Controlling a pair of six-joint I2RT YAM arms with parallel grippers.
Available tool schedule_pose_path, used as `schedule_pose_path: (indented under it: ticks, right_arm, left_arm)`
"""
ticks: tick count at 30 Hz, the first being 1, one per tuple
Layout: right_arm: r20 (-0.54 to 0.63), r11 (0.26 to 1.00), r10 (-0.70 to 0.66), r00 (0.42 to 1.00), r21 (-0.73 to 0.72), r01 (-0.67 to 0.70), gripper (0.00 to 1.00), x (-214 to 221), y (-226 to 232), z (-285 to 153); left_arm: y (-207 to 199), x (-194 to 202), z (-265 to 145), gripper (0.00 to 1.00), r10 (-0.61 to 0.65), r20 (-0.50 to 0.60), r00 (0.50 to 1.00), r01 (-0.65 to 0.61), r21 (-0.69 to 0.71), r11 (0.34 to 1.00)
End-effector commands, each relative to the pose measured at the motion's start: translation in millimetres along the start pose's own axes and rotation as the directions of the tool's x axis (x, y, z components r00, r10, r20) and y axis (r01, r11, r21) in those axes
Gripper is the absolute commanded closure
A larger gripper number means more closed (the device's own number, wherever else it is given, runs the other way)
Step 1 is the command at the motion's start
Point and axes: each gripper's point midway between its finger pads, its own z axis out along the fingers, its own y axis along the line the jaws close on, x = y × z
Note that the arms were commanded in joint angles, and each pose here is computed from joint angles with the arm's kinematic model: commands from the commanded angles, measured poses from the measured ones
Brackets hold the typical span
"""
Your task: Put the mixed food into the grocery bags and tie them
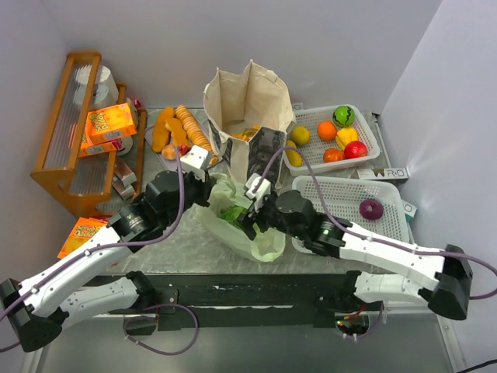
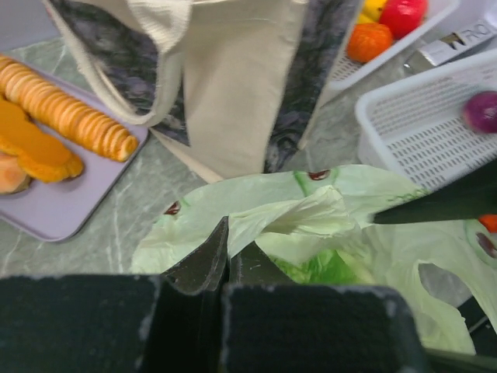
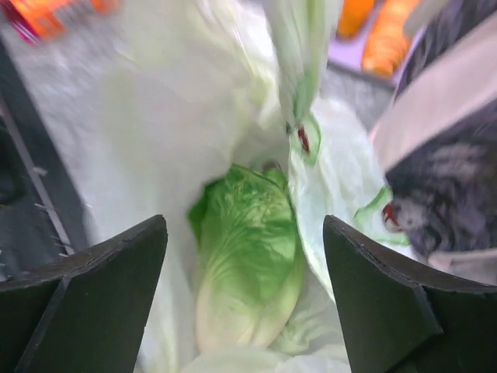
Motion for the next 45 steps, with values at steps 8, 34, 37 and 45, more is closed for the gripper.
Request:
schedule_pose_path:
  ticks: [8,34,37,45]
  right_arm:
    - [0.178,0.945,0.191,0.965,0.234,-0.230,0.19,-54.6,-77.8,-71.0]
    - [0.180,0.026,0.798,0.575,0.943,-0.332,0.09,221.2,-284.3,-217.9]
    - [0.209,-0.030,0.804,0.556,0.949,-0.313,0.09,239.2,-294.2,-225.7]
    - [0.187,-0.037,0.800,0.569,0.963,-0.266,0.06,250.7,-316.0,-226.7]
  left_arm:
    - [19.6,-33.3,-5.6,0.99,0.012,0.153,0.988,-0.006,-0.034,0.999]
    - [-7.9,5.1,7.0,0.99,0.008,0.037,0.999,-0.012,0.121,0.993]
    - [-4.5,3.7,5.5,0.99,0.020,0.043,0.999,-0.025,0.108,0.994]
    - [-4.1,1.9,2.9,0.99,0.027,0.053,0.998,-0.033,0.110,0.993]
